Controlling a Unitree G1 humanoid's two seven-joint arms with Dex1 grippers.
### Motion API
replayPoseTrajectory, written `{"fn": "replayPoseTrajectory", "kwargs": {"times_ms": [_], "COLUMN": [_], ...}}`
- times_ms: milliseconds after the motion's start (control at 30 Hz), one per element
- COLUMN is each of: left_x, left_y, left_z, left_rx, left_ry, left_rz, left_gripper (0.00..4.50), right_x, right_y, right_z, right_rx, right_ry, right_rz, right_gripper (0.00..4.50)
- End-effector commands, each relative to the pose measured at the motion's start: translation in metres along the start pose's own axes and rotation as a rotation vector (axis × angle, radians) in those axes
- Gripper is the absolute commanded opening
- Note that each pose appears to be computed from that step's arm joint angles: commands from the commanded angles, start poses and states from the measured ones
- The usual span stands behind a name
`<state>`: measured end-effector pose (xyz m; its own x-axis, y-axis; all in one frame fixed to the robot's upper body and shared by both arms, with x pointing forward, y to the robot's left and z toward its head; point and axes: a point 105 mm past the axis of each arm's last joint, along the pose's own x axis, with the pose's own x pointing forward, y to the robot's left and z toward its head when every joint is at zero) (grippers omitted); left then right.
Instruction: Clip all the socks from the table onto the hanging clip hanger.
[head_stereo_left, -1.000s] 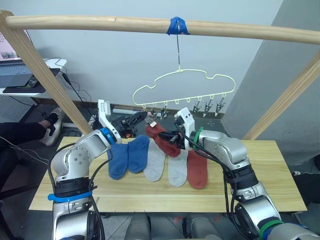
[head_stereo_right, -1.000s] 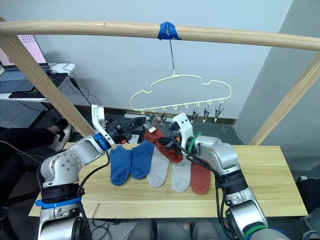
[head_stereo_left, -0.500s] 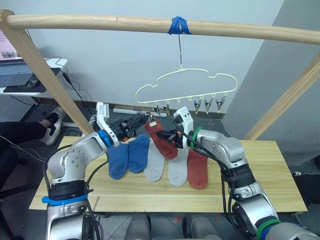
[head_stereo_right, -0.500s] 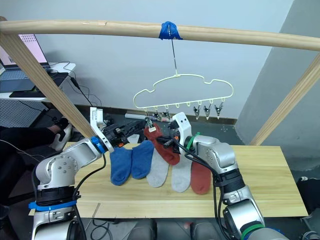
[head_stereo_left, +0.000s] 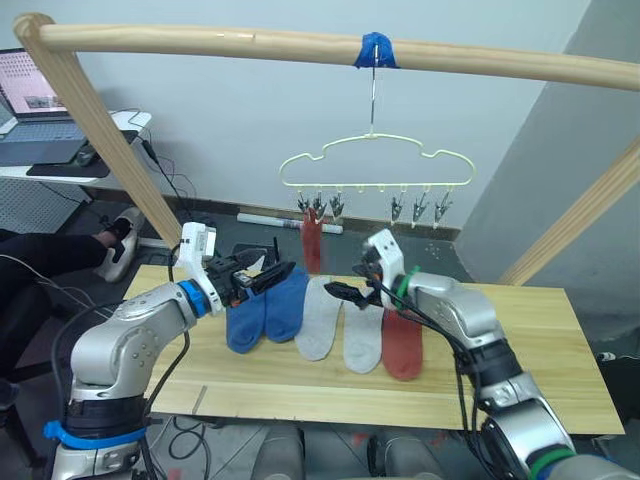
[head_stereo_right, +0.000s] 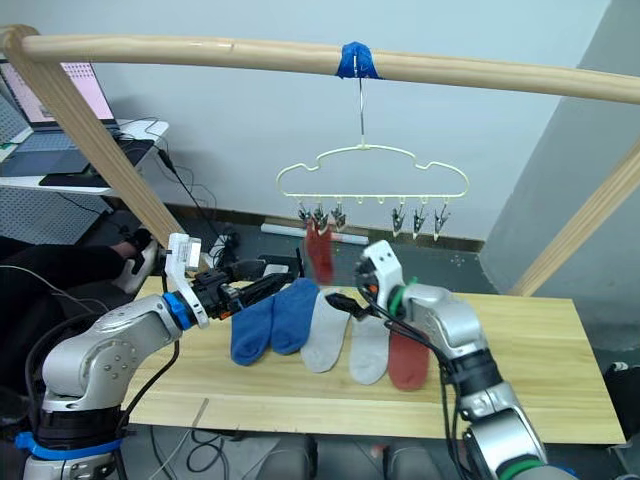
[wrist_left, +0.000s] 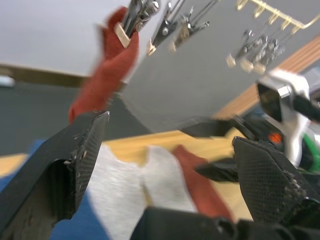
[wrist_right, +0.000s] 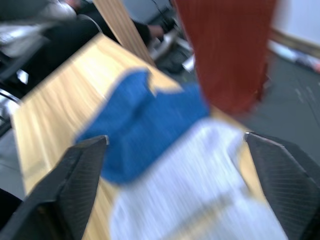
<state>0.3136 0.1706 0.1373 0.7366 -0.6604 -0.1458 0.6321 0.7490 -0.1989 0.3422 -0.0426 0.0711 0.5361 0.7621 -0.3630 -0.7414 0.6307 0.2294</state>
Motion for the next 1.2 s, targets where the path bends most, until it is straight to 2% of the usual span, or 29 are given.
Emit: {"fn": "replayPoseTrajectory", "kwargs": {"times_ms": [33,167,267,400,567,867,1200], "left_x": [0.009,0.019,0.026,0.036,0.046,0.063,0.084], "left_y": [-0.010,-0.010,-0.008,-0.007,-0.013,-0.003,0.000], "left_z": [0.014,0.023,0.037,0.042,0.042,0.043,0.041], "left_rx": [0.113,0.198,0.269,0.346,0.400,0.398,0.366], "left_ry": [-0.074,-0.145,-0.242,-0.272,-0.306,-0.347,-0.395], "left_rz": [-0.009,0.024,0.067,0.101,0.098,0.156,0.179], "left_gripper": [4.50,4.50,3.86,2.69,2.69,2.69,2.69], "right_x": [-0.019,-0.039,-0.055,-0.066,-0.073,-0.079,-0.082], "right_y": [0.000,-0.008,-0.011,-0.008,0.005,0.026,0.031], "right_z": [0.017,0.020,0.028,0.036,0.049,0.078,0.092], "right_rx": [-0.084,-0.119,-0.161,-0.203,-0.257,-0.353,-0.415], "right_ry": [-0.082,-0.112,-0.155,-0.198,-0.279,-0.462,-0.530], "right_rz": [-0.017,-0.082,-0.131,-0.162,-0.138,-0.064,-0.080], "right_gripper": [4.47,4.47,4.50,4.50,4.50,4.50,4.50]}}
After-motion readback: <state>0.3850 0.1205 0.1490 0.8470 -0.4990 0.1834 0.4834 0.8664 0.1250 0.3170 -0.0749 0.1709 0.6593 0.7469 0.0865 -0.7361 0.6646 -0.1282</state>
